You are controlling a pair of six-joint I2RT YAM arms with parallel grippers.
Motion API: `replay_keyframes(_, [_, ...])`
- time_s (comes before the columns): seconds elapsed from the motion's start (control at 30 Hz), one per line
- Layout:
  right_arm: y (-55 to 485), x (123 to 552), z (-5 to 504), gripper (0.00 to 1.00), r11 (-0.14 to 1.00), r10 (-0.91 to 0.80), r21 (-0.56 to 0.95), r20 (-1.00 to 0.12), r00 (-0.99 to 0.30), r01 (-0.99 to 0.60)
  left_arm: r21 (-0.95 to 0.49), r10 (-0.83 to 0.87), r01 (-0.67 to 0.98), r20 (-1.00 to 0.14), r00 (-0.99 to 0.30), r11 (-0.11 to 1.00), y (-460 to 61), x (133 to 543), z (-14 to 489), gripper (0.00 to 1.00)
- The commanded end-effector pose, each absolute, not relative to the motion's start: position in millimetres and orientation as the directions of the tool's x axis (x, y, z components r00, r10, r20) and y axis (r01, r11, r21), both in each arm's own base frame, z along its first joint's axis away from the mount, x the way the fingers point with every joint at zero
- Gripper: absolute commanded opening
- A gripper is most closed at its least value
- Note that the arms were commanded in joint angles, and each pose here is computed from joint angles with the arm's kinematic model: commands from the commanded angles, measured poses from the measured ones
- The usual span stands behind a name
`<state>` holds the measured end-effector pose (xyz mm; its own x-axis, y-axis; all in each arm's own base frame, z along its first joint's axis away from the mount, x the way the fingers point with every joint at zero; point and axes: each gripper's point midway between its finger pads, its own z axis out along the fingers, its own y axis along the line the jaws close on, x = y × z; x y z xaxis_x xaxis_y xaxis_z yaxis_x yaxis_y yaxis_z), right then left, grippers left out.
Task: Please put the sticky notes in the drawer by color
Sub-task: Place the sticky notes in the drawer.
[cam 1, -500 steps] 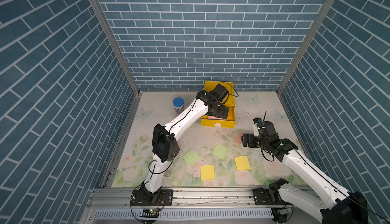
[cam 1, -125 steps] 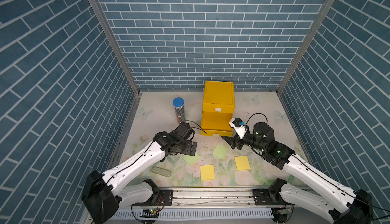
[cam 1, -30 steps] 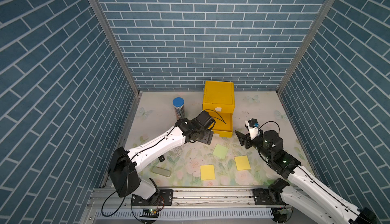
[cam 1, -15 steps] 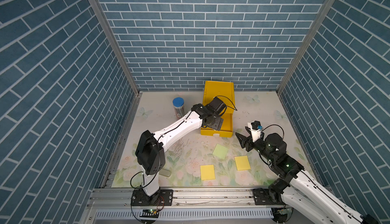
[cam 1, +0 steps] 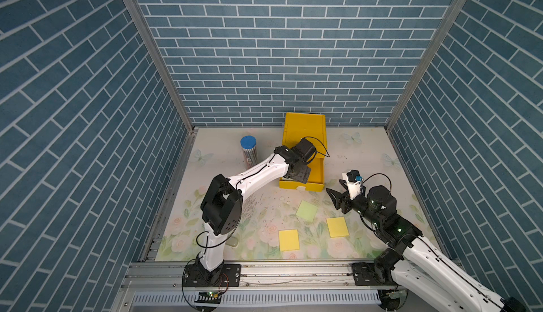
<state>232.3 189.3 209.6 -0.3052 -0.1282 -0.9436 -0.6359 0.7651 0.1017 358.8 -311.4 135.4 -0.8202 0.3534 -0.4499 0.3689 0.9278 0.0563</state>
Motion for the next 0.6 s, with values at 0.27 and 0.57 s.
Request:
replay_keyframes(0.27, [211,227,188,0.69,0.699,-0.163,0.196,-0.893,-0.42,-0.687,-0.073,0.303,0.41,-0.56,-0.771,0.909,-337,365,178,0.94])
replay_keyframes(0.57, [244,202,130,0.76,0.717,-0.251,0.317,-0.713,-0.654,-0.621,-0.256,0.17,0.487,-0.722,-0.67,0.835,-334,336,272,0.94])
